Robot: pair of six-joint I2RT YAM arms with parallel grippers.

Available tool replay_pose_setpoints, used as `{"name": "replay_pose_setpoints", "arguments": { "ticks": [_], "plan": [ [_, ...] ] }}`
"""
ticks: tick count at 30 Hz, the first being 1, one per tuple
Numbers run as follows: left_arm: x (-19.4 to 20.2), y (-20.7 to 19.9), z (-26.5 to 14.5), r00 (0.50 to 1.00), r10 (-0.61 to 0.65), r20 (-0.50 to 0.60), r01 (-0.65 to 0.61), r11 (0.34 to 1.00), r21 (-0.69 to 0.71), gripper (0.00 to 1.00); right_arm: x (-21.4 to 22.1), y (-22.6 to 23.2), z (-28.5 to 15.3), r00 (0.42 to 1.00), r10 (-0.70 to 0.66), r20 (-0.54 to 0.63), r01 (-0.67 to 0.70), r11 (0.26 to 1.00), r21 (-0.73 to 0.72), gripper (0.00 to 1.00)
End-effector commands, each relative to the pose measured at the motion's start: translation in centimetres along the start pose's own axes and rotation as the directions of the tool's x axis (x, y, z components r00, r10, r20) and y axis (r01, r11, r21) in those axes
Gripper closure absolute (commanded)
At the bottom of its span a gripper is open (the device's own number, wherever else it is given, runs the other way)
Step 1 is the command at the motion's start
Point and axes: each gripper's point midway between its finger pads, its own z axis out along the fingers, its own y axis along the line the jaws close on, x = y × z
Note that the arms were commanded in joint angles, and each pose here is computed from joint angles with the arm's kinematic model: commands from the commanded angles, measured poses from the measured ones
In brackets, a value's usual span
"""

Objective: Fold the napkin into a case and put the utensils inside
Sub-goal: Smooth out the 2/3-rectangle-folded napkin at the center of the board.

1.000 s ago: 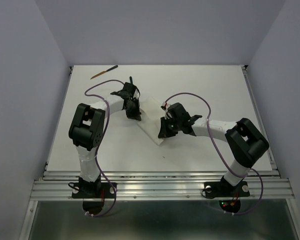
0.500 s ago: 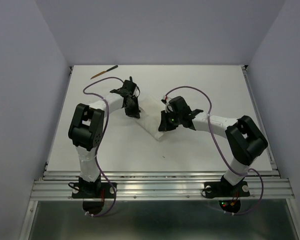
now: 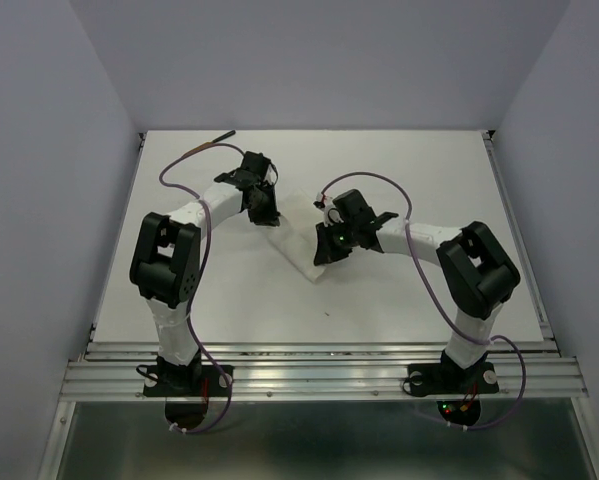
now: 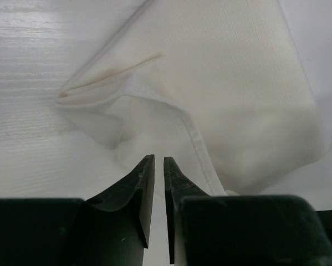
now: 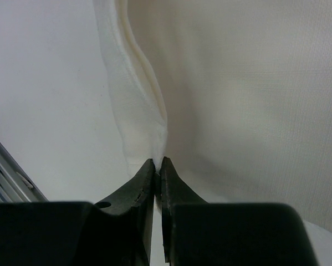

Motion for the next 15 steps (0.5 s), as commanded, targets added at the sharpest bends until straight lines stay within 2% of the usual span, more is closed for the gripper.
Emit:
{"name": "replay_pose_setpoints", "arguments": {
  "ticks": [1, 8, 15],
  "plan": [
    [-1.2, -1.3, -2.0, 0.999, 0.026, 0.042, -0.028, 0.999, 0.043, 0.79, -2.0, 0.4, -0.2, 0.998, -0.047, 0.032, 0.048, 0.998, -0.034, 0.99],
    [0.1, -2.2, -1.3, 0.999, 0.04, -0.002, -0.039, 0.993, 0.109, 0.95, -2.3, -0.4, -0.1, 0.999, -0.039, 0.022, 0.04, 0.999, -0.036, 0.99],
    [0.9, -3.2, -0.2, 0.997, 0.071, -0.041, -0.063, 0.983, 0.171, 1.0, -2.2, -1.3, 0.1, 1.0, -0.024, 0.014, 0.024, 0.999, -0.034, 0.99]
  ]
}}
